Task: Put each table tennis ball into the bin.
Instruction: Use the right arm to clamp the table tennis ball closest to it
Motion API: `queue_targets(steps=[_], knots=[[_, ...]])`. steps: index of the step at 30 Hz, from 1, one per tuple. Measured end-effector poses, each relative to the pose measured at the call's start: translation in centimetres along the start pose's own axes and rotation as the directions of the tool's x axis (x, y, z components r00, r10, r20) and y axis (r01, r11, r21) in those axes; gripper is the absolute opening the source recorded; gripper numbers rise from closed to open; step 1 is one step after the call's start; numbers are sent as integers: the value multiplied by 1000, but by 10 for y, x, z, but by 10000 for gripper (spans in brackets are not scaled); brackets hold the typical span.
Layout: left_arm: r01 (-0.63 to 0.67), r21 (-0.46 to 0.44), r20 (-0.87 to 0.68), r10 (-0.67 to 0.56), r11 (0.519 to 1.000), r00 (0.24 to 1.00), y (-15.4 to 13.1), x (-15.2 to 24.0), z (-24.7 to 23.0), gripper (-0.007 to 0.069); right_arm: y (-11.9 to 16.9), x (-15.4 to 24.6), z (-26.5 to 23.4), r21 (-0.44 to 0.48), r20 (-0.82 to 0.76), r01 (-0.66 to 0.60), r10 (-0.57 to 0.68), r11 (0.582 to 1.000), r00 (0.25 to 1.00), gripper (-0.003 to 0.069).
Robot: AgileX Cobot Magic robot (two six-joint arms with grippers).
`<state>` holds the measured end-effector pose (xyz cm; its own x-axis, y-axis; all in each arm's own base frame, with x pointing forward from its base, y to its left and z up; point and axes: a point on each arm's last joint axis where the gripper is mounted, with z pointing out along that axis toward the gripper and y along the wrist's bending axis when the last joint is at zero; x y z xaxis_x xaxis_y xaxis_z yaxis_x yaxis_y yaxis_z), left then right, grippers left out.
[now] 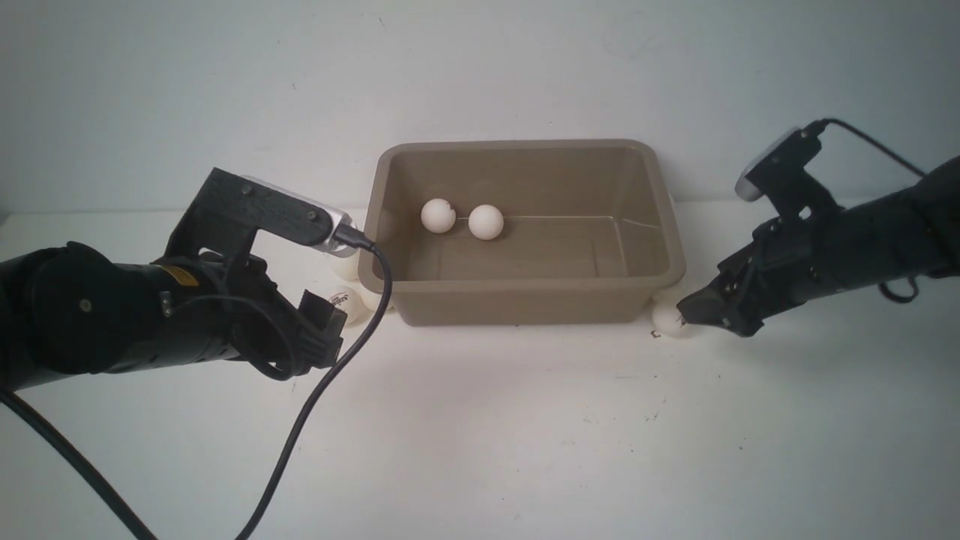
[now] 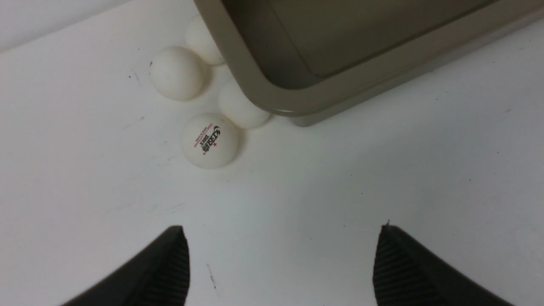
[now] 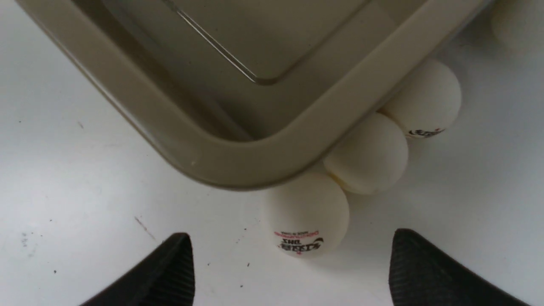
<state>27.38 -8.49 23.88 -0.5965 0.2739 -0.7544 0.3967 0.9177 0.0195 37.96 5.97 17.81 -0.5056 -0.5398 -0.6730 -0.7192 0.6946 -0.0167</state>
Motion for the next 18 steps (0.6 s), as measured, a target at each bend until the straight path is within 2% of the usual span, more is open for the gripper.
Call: queue_targets(steps=[18], knots=[[-1,0,1,1,1000,1000,0,0,0,520,-8,20,35,9,4,-96,96,995,995,556]])
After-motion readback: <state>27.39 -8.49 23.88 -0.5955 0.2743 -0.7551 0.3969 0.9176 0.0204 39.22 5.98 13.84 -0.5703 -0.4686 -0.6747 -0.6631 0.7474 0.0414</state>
